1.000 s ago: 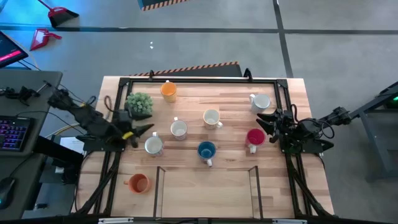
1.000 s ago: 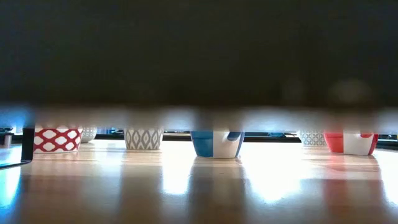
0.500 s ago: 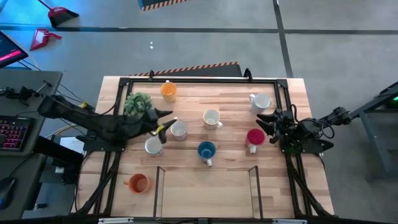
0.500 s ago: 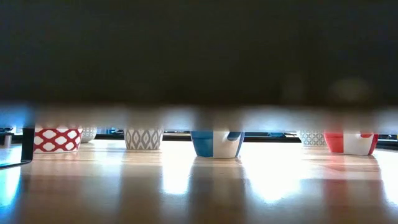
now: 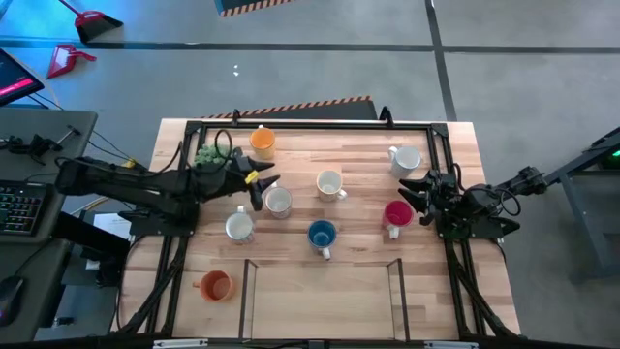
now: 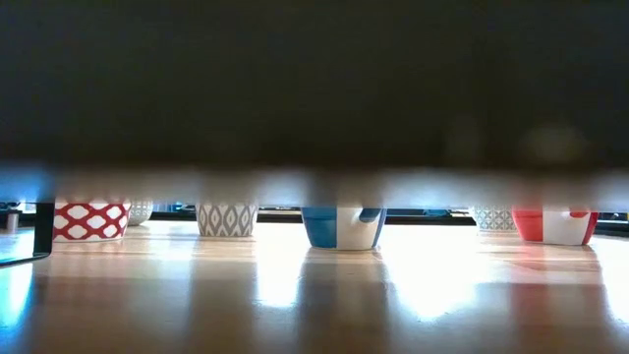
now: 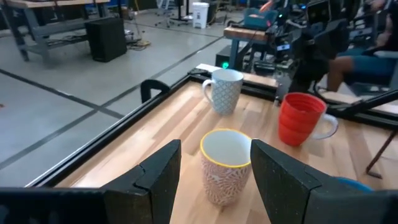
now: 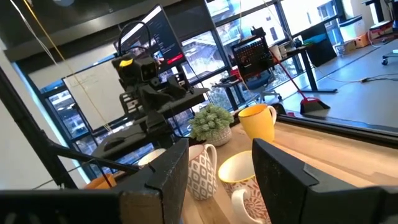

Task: Place coffee mugs
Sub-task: Put the middle left gray pattern mug on the shelf

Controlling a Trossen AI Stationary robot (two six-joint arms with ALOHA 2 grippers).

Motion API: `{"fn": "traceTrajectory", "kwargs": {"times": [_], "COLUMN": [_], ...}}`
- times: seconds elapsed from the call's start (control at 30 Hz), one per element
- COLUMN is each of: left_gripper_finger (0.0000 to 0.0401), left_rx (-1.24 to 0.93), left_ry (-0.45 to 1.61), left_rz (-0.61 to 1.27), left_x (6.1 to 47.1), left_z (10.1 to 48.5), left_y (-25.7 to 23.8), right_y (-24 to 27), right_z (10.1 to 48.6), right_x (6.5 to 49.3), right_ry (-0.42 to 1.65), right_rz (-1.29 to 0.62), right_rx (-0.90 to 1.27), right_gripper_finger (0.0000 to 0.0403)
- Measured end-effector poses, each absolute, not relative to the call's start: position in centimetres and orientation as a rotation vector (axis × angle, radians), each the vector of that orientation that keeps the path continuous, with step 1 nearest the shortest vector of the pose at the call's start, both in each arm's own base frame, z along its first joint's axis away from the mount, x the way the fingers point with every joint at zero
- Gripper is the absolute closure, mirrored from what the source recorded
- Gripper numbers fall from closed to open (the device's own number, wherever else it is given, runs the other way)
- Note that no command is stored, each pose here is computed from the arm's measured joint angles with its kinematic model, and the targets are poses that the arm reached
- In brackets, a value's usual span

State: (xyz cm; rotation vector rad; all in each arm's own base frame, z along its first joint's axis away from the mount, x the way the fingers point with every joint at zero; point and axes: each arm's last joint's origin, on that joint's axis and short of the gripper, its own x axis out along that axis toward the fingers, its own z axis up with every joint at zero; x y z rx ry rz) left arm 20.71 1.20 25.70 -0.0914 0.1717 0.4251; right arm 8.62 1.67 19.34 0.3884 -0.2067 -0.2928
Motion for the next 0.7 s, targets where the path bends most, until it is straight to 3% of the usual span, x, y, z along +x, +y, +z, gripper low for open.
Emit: {"fn": "traceTrajectory", "kwargs": {"times": [0.4, 0.7], "left_gripper_finger": [0.022, 0.022], "left_rx": [-0.137, -0.134], "left_ry": [0.345, 0.442], "left_rz": [0.384, 0.339], "left_x": [20.3, 20.4], "left_z": [24.0, 26.4], "left_y": [1.1, 0.9], "right_y": [1.7, 1.7], "right_z": [19.0, 18.5], "right_x": [8.7, 8.7], "right_ry": [-0.18, -0.138], "right_rz": [-0.292, -0.293], "right_rx": [0.395, 0.417], "right_gripper_finger": [0.0237, 0.0237]}}
